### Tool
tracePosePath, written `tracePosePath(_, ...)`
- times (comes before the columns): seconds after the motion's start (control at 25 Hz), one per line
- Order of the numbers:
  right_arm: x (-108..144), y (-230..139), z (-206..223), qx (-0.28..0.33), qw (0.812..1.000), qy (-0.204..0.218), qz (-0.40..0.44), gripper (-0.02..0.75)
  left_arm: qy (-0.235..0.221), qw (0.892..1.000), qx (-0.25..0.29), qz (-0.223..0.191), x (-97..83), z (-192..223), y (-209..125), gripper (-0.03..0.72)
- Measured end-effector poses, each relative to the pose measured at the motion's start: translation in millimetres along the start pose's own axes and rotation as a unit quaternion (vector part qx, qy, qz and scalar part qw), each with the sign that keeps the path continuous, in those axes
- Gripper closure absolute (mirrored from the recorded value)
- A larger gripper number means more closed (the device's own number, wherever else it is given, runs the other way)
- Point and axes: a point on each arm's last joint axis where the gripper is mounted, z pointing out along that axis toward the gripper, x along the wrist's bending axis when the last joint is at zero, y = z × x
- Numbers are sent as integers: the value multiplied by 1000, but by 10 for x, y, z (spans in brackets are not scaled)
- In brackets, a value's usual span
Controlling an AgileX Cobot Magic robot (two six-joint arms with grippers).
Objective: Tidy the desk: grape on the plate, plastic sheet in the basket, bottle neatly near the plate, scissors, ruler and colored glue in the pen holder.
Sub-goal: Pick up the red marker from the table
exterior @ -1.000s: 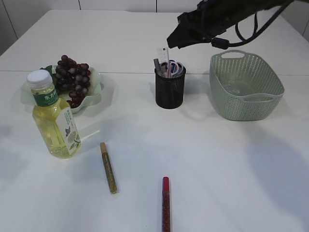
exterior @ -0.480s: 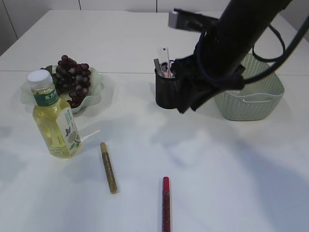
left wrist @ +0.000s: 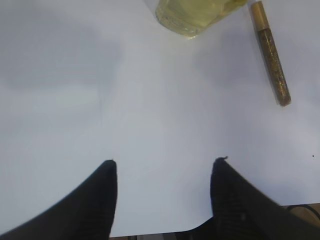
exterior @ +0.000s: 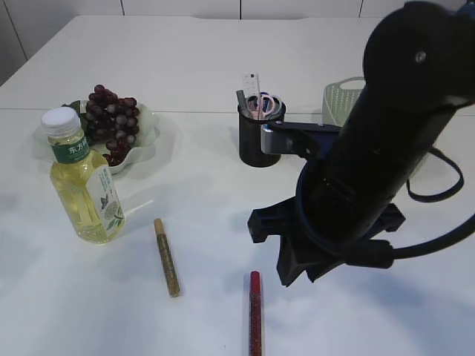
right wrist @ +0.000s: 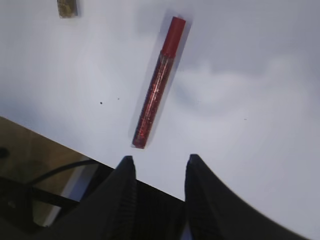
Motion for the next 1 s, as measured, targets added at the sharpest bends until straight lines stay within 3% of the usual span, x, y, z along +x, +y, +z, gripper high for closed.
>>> tracePosePath(0.52, 183, 104, 321, -31, 988, 78, 130, 460, -1, 1000, -7, 0, -1, 0, 13, 253)
tracePosePath(0.68, 168, 122, 505, -9, 987, 64, 149, 460, -2, 1000, -21, 0, -4, -1, 38, 253)
tracePosePath(1.0, 118, 90, 713, -3, 983, -23, 185, 460, -2, 1000, -26, 0, -5, -1, 48, 253)
